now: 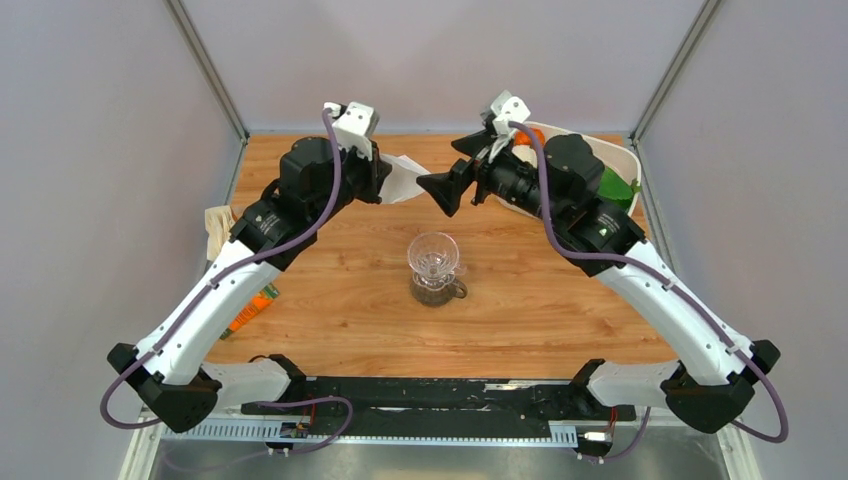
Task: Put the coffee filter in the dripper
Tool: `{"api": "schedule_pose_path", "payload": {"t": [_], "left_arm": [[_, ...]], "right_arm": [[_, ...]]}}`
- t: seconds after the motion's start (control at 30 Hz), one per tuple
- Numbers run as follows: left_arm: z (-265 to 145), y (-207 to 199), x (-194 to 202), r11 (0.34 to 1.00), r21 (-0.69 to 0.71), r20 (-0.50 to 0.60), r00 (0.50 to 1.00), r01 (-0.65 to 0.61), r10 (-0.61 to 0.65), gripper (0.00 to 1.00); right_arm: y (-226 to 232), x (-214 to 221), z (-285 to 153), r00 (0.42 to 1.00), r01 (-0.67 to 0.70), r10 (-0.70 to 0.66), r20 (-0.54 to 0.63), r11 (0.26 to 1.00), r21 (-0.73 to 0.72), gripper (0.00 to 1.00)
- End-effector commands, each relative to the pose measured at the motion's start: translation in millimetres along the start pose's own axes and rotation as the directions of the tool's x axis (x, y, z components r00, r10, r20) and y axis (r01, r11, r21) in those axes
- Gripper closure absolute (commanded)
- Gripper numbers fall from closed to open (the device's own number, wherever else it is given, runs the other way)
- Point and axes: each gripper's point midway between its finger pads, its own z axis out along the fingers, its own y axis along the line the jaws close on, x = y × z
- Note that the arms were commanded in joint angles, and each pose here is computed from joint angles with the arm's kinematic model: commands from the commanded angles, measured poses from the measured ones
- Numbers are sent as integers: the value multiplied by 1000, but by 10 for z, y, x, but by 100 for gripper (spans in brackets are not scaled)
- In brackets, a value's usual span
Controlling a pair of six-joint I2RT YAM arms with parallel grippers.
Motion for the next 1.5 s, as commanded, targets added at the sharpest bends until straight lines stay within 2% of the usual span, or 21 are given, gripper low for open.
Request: {"api": "schedule_pose_path", "payload": {"t": [0.0, 0.23, 0.5, 0.73, 0.83, 0.97, 1.13, 1.3, 1.33, 1.4, 1.47], "left_arm": [[-12, 25, -192, 999, -38, 49, 999, -2, 4, 100], [19, -13, -221, 998, -36, 56, 997, 49, -47, 100], [-53, -90, -311, 996, 8, 97, 991, 88, -89, 100], [-107, -152, -314, 994, 55, 136, 985, 96, -103, 100], [-110, -183, -295, 993, 75, 137, 985, 97, -106, 100], [-102, -195, -258, 992, 82, 129, 986, 99, -109, 100], [-80, -198, -234, 991, 79, 125, 985, 106, -115, 100], [-56, -234, -224, 992, 84, 122, 987, 92, -102, 100], [-51, -242, -224, 993, 84, 122, 988, 88, -98, 100], [-42, -247, -218, 994, 79, 121, 989, 79, -88, 100], [-35, -254, -214, 995, 73, 120, 990, 68, -76, 100]], "right_arm": [[-91, -220, 79, 994, 78, -85, 67, 993, 90, 0], [-166, 95, 256, 994, 108, -108, -10, 987, 123, 0], [-284, 246, 348, 995, 98, -92, -40, 980, 174, 8], [-154, 339, 373, 999, 9, -4, -46, 994, 106, 18], [-167, 370, 379, 998, -35, 40, -50, 994, 105, 25], [-181, 369, 382, 998, -41, 46, -49, 994, 106, 42], [-165, 364, 389, 998, -44, 49, -49, 994, 97, 52], [-204, 395, 403, 997, -43, 50, -55, 992, 117, 53], [-200, 406, 406, 997, -43, 50, -59, 992, 116, 52], [-211, 430, 410, 997, -43, 51, -66, 992, 121, 42], [-222, 431, 405, 996, -43, 52, -66, 991, 129, 43]]}}
